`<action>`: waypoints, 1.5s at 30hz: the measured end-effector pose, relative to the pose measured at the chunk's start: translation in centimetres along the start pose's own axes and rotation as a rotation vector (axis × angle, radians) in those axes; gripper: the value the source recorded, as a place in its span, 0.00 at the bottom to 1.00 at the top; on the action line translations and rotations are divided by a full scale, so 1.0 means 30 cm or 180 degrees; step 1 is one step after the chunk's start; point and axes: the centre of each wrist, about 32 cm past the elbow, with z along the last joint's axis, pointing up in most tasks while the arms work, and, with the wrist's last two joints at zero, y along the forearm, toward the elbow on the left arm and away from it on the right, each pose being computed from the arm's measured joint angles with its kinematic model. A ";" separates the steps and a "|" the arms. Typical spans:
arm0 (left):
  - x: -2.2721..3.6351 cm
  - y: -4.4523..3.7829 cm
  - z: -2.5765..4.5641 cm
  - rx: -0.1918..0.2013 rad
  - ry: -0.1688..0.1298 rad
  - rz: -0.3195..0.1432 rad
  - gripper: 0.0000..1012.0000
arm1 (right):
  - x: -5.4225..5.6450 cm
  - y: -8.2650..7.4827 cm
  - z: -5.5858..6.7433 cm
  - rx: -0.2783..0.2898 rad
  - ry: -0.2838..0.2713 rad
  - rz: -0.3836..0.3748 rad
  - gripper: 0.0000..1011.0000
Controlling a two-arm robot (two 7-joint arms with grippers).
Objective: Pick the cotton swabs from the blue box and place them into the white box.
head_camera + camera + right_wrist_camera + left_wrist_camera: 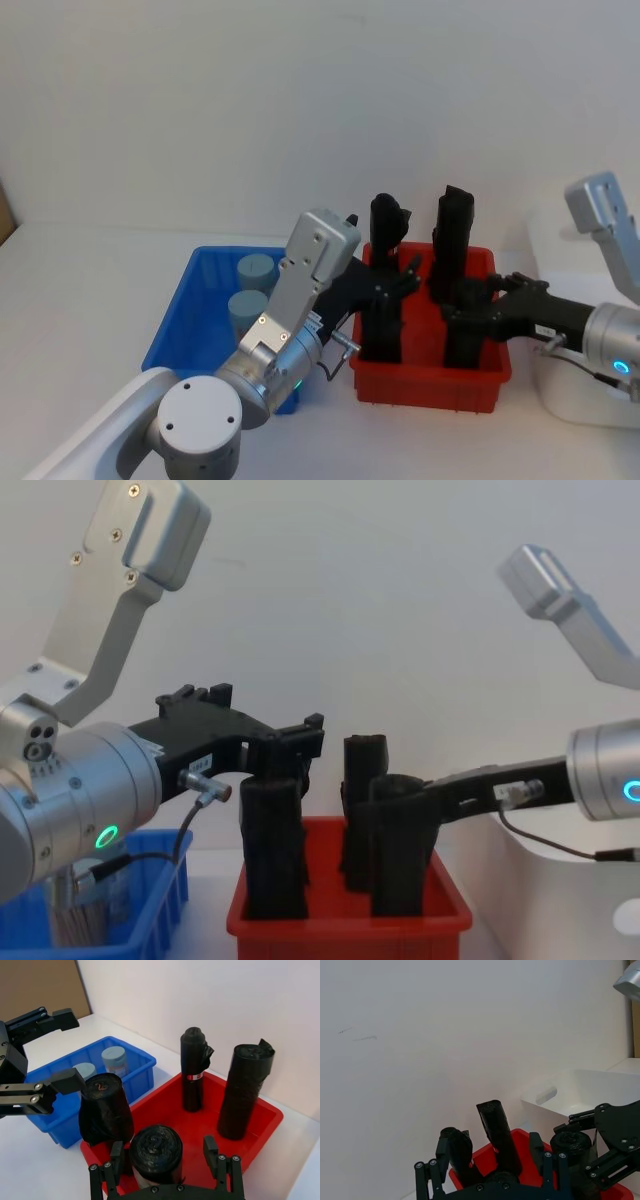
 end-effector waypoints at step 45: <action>0.000 0.000 0.000 0.0000 0.0000 0.0000 0.99 | 0.042 -0.074 0.170 0.0840 -0.0154 0.0073 0.46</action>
